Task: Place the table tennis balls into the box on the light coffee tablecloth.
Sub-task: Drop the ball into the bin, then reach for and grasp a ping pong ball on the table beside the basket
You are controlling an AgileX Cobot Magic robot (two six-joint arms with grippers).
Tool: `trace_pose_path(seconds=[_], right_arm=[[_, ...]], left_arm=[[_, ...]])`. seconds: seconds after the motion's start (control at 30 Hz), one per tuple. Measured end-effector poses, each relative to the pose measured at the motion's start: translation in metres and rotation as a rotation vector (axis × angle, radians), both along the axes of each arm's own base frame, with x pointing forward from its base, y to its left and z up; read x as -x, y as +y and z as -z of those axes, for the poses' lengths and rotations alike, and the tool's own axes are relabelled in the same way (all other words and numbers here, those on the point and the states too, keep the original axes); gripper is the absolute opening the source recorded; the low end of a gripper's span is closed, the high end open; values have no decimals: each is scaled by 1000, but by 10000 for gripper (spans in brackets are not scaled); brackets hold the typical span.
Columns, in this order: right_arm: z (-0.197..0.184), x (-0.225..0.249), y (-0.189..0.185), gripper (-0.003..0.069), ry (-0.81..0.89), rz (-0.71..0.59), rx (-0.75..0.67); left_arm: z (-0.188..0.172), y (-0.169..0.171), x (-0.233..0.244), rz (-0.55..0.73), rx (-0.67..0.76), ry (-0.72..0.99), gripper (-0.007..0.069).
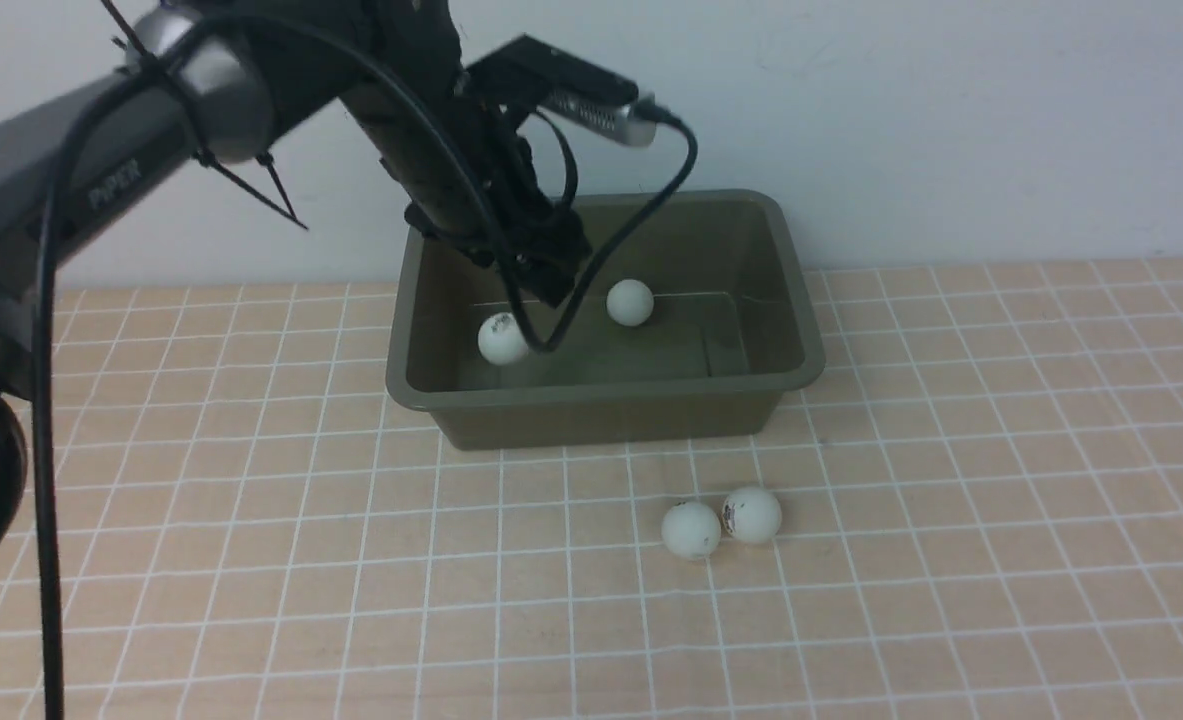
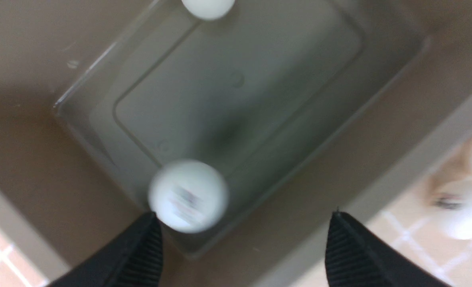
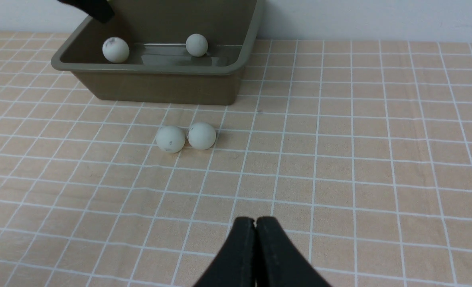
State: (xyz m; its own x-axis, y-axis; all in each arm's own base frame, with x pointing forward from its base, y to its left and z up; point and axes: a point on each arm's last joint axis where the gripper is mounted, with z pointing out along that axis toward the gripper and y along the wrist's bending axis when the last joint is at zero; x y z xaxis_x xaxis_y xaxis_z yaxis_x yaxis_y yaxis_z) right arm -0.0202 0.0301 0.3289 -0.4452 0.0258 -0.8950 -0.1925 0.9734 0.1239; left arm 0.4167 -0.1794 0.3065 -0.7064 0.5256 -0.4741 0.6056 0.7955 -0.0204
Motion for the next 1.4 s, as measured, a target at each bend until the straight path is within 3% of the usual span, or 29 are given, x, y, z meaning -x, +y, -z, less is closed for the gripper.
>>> trace_pose_path(seconds=[0.1, 0.13, 0.17, 0.37, 0.5, 0.63, 0.93, 1.1, 1.3, 1.4], right_arm=[[0, 0, 0, -18, 1, -4, -4], [0, 0, 0, -18, 1, -4, -4], [0, 0, 0, -18, 1, -4, -4], [0, 0, 1, -18, 1, -5, -5], [0, 0, 1, -18, 1, -5, -6], [0, 0, 1, -18, 1, -5, -6], [0, 0, 1, -18, 1, -7, -7], [0, 0, 1, -18, 0, -11, -12], [-1, 1, 4, -18, 0, -29, -40], [-1, 1, 5, -18, 2, -35, -61]], left_arm=[[-50, -9, 18, -73, 157, 20, 381], [-51, -10, 18, -70, 164, 20, 375], [-64, -15, 27, -66, 242, 36, 320], [-66, -40, 49, -10, 389, 164, 105], [-59, -55, 77, 92, 337, 193, -1], [-45, -54, 124, 205, 168, 191, -66], [6, -33, 173, 255, 7, 306, -66], [50, -37, 163, 240, 6, 215, -27], [70, -54, 139, 177, 132, 64, 134], [79, -62, 129, 173, 170, 16, 267]])
